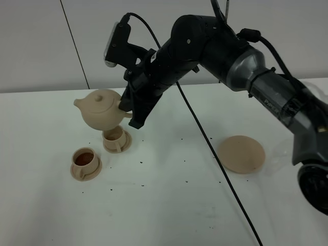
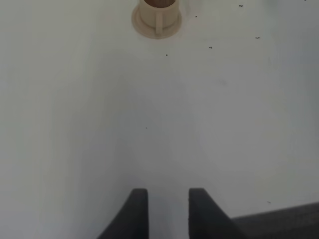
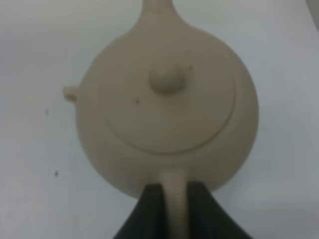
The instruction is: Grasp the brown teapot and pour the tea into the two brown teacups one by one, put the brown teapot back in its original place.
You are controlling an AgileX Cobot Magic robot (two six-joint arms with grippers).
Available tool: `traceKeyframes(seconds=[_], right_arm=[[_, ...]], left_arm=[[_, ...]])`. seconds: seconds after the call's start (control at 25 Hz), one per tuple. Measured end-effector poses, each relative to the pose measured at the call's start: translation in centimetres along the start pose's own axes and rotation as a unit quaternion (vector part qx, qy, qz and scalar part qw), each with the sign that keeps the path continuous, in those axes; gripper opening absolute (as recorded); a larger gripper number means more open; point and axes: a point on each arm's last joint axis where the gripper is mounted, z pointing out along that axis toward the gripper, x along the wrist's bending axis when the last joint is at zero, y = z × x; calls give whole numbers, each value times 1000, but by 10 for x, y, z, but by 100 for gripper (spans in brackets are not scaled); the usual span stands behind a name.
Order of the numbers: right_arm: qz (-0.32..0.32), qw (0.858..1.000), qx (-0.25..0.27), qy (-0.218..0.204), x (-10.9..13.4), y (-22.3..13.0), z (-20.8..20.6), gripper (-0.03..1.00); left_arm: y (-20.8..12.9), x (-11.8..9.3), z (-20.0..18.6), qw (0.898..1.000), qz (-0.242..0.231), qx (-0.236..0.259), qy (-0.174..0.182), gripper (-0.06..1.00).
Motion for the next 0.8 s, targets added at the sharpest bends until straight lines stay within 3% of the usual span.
traceKeyframes(seconds=[0.32,0.8], right_arm=[[13,1000,2,10,-8,-11,23,10],[52,999,15,-2,-36,-53,31,10]], left_arm=[[0,0,0,1000,0,0,0,27],[0,0,0,1000,0,0,0,27]])
